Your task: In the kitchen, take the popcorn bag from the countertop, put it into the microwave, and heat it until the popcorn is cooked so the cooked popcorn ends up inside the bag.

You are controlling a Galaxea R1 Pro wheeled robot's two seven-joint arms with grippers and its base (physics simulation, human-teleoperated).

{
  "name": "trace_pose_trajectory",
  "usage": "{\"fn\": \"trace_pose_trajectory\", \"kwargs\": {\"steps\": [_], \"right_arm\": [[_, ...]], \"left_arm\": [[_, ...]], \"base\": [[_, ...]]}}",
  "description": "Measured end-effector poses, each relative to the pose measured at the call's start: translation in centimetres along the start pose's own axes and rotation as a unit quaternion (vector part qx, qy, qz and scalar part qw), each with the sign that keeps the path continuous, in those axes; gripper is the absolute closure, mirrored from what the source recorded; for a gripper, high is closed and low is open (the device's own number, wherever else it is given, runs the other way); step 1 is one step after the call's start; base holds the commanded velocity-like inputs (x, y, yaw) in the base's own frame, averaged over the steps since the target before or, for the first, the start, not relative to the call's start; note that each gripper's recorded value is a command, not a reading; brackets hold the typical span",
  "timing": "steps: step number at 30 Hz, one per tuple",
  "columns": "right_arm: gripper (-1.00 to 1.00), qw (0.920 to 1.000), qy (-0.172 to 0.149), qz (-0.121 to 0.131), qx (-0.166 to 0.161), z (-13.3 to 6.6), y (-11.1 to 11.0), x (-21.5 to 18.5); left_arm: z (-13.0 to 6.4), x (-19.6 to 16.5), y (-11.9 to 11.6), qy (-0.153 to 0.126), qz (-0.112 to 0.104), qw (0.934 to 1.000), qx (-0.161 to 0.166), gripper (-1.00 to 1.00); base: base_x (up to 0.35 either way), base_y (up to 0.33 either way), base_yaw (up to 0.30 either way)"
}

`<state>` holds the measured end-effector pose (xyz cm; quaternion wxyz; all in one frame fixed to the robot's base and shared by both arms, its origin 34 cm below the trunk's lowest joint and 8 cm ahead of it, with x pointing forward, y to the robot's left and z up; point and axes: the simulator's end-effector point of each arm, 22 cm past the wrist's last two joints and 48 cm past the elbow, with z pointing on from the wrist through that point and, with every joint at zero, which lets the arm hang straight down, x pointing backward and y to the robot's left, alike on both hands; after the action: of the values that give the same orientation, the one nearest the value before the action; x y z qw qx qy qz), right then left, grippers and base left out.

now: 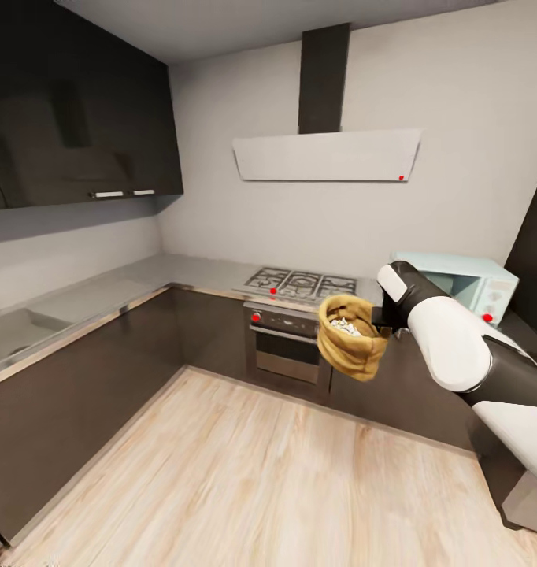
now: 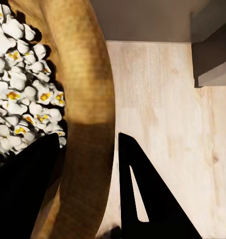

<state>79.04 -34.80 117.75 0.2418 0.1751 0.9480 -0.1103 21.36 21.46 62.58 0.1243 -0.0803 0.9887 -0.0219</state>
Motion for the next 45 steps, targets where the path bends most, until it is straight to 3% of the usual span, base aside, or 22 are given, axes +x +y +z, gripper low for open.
{"fn": "trace_pose_trajectory", "kwargs": {"steps": [38, 45], "right_arm": [[1.00, 1.0000, 0.002, -0.001, 0.000, 0.14, 0.08, 0.19], [1.00, 1.0000, 0.001, -0.001, 0.001, 0.10, -0.05, 0.20]], "left_arm": [[-0.01, 0.03, -0.11, 0.000, 0.000, 1.0000, 0.001, -1.00], [0.00, -0.08, 0.08, -0.001, -0.004, 1.0000, -0.001, -1.00]], "base": [[-0.350, 0.000, -0.002], [-0.252, 0.000, -0.227]]}}
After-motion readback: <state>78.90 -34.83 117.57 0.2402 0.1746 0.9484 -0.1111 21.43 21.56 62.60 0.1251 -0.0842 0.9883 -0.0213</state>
